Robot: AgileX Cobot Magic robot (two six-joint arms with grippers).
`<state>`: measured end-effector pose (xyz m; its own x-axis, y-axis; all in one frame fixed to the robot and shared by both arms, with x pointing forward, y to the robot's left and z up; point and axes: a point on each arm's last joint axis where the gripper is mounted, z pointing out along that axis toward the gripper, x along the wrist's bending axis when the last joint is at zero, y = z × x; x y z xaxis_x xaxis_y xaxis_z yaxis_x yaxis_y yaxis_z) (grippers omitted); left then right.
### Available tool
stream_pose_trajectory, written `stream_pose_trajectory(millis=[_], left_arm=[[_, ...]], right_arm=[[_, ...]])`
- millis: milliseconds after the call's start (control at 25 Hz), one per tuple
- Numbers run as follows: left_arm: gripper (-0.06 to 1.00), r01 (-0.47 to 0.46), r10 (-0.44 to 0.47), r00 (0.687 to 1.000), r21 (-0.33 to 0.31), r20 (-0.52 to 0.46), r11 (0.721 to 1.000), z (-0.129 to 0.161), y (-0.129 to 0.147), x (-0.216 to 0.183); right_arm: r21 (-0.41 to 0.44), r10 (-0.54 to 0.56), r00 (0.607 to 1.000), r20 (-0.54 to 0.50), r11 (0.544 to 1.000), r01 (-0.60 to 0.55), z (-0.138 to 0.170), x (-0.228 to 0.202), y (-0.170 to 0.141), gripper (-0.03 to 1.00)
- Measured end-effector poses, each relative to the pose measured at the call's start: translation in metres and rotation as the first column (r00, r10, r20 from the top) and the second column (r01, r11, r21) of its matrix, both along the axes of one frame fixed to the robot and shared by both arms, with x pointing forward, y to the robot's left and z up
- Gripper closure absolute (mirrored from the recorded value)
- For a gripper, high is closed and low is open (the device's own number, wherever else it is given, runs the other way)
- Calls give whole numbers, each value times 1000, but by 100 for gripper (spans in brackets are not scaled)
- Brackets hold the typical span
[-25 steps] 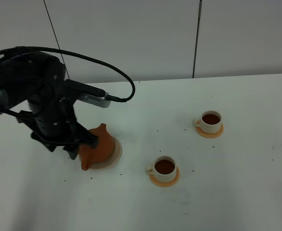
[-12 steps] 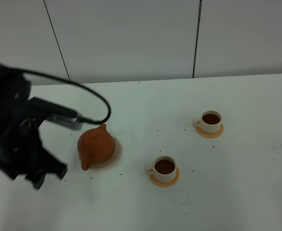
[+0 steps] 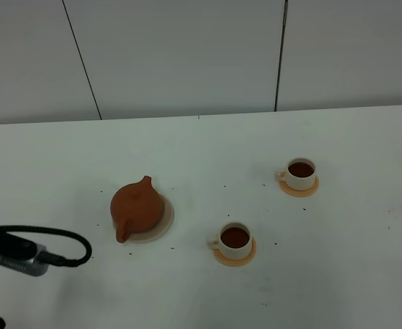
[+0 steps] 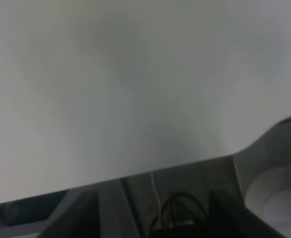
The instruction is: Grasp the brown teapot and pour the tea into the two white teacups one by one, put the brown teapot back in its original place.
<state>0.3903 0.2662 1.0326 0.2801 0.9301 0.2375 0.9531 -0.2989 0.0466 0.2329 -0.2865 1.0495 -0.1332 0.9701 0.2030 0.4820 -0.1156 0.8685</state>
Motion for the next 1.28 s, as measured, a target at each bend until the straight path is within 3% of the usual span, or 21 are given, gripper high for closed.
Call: stream_pose_trajectory(millis=[280,520,880,1280], left_arm=[[40,12,-4,996,-82,92,997,-13,8,-31],[40,12,-5,997,-85,74,996,-30,10,-39],[40,6,0,997,-97,71,995,-30,10,-41],[40,-15,49,970,-142,240,990,-12,19,-58]], right_arm=[[0,0,1000,0,1000,0,0,0,0,73],[0,0,1000,0,1000,0,0,0,0,73],[0,0,1000,0,1000,0,0,0,0,73],[0,0,1000,0,1000,0,0,0,0,73]])
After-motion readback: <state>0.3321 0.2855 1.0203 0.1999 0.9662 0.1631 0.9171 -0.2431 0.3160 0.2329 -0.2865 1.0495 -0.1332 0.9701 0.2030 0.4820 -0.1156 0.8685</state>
